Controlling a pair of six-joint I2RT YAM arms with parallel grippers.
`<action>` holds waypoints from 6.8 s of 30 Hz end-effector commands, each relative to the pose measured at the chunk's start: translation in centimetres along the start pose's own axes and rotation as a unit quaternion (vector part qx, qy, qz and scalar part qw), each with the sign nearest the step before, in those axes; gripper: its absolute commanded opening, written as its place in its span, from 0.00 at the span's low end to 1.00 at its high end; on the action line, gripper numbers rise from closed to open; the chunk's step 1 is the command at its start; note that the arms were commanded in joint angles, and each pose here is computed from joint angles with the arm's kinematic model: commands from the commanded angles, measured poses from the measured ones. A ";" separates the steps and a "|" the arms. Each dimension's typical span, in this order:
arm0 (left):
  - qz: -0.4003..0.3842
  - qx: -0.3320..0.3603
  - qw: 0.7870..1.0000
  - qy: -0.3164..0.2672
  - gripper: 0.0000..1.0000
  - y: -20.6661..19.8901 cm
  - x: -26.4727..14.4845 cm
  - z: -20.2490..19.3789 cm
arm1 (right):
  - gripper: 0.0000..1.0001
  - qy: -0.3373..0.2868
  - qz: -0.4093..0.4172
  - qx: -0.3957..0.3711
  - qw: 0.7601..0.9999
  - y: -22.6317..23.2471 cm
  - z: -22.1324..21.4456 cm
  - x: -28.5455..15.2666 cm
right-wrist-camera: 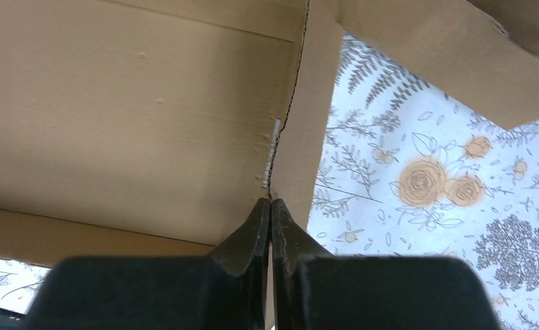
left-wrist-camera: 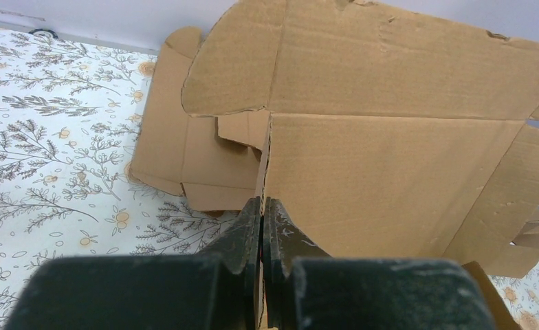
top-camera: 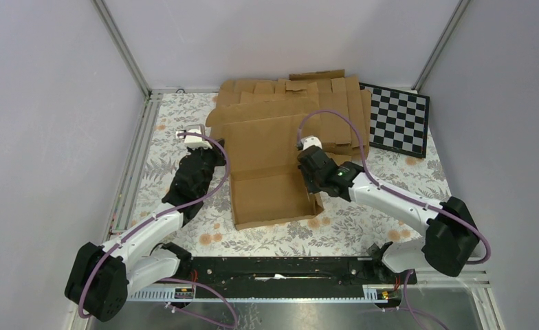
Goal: Fold the paper box
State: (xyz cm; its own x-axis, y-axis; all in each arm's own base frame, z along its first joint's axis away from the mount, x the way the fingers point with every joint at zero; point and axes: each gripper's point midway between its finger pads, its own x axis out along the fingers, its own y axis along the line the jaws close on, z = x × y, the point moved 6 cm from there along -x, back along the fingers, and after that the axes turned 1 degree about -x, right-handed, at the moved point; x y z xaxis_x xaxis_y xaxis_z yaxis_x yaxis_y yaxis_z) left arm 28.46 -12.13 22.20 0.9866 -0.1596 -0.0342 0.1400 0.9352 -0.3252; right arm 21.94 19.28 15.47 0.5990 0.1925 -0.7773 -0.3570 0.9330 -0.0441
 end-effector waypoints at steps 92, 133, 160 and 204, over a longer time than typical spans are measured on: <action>-0.044 -0.013 0.999 -0.020 0.00 -2.0 -0.5 1.5 | 0.28 0.059 0.022 0.021 0.998 -0.8 -0.1 3.1; -0.046 -0.010 0.999 -0.015 0.00 -2.1 -0.2 1.1 | 0.37 0.001 0.025 0.056 0.998 -3.5 3.4 -1.2; -0.074 -0.010 0.997 -0.024 0.00 -1.7 -1.4 -0.5 | 0.81 -0.062 0.245 0.361 0.898 -8.4 -1.1 3.4; -0.121 0.010 0.991 -0.050 0.00 -2.8 -3.6 -0.1 | 0.56 -0.027 0.323 0.440 0.838 -7.9 -5.3 1.7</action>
State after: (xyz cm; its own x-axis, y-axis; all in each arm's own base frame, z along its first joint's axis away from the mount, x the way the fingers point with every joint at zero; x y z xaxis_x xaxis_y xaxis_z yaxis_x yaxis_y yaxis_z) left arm 24.68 -13.83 21.47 0.9441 -0.3236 0.0635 0.3275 0.8975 -0.2955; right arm 22.18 10.15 9.64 0.5485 0.6699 -0.5004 0.1239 0.5268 0.8409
